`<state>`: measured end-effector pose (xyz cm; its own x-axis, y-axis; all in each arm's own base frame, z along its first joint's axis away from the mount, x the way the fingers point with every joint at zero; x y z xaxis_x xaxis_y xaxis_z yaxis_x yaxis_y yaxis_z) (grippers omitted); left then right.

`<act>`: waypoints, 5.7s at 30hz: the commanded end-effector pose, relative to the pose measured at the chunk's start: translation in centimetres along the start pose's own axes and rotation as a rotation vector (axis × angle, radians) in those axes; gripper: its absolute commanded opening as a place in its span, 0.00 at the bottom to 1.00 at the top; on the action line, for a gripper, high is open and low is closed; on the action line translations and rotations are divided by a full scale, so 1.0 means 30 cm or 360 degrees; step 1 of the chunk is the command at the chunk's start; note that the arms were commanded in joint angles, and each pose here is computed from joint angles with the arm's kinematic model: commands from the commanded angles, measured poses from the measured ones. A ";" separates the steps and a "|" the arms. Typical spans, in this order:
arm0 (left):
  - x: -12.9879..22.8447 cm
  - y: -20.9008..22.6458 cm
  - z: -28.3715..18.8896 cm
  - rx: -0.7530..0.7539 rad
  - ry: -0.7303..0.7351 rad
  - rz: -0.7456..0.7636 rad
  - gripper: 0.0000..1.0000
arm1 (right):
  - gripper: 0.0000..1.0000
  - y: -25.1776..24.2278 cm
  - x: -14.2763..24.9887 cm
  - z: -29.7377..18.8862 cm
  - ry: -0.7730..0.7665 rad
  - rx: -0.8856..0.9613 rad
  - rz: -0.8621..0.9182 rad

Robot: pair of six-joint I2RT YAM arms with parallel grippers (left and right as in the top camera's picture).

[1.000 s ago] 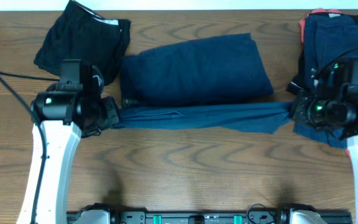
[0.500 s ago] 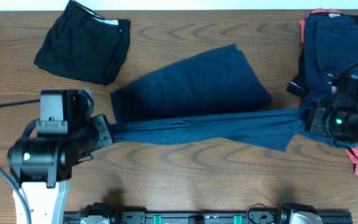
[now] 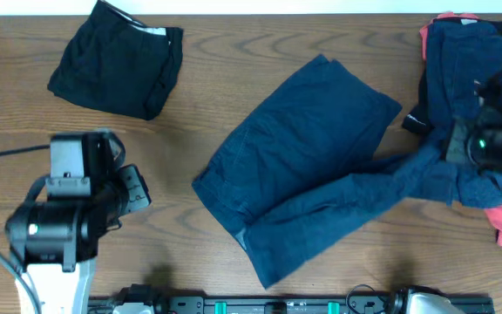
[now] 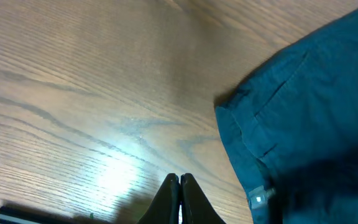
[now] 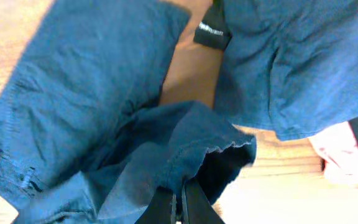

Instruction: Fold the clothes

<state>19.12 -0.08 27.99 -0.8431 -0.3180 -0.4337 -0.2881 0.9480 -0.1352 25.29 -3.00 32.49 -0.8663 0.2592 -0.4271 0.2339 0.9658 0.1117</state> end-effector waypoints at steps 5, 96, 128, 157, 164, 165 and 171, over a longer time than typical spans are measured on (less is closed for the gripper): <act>0.009 -0.090 0.076 0.0240 0.0250 0.0193 0.06 | 0.01 0.030 -0.043 0.108 0.0122 -0.0005 -0.0082; 0.804 -0.502 0.435 0.0712 0.0871 0.0832 0.34 | 0.01 0.043 -0.046 0.121 0.0140 -0.0038 -0.0127; 0.163 -0.289 0.005 0.0414 -0.0138 0.0389 0.06 | 0.01 0.076 -0.061 0.080 0.0030 -0.0178 -0.0149; 0.019 -0.133 0.130 -0.0542 -0.0402 0.0018 0.06 | 0.01 0.281 -0.292 0.448 -0.0106 -0.0451 -0.0430; -0.078 -0.129 0.269 -0.0676 -0.0381 -0.0087 0.06 | 0.01 0.316 -0.277 0.600 0.0023 -0.0453 -0.0445; -0.093 -0.126 0.290 -0.0691 -0.0378 -0.0092 0.06 | 0.01 0.315 -0.272 0.622 0.0047 -0.0450 -0.0442; -0.177 -0.119 0.404 -0.0731 -0.0399 -0.0122 0.06 | 0.01 0.308 -0.260 0.720 0.0126 -0.0431 -0.0429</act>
<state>29.10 -3.44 19.95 -0.7072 -0.3515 -0.6135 -0.5301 0.8377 0.1311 43.20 4.86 18.68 -0.9100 -0.0145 -0.4143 -0.1501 0.9431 0.2966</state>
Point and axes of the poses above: each gripper's point midway between its finger pads, its own z axis out along the fingers, its own y axis along the line the jaws close on, x = y × z, the point moved 5 cm from there along -z, back along the fingers, and after that the axes turned 1 degree about z, right-handed, at the moved point
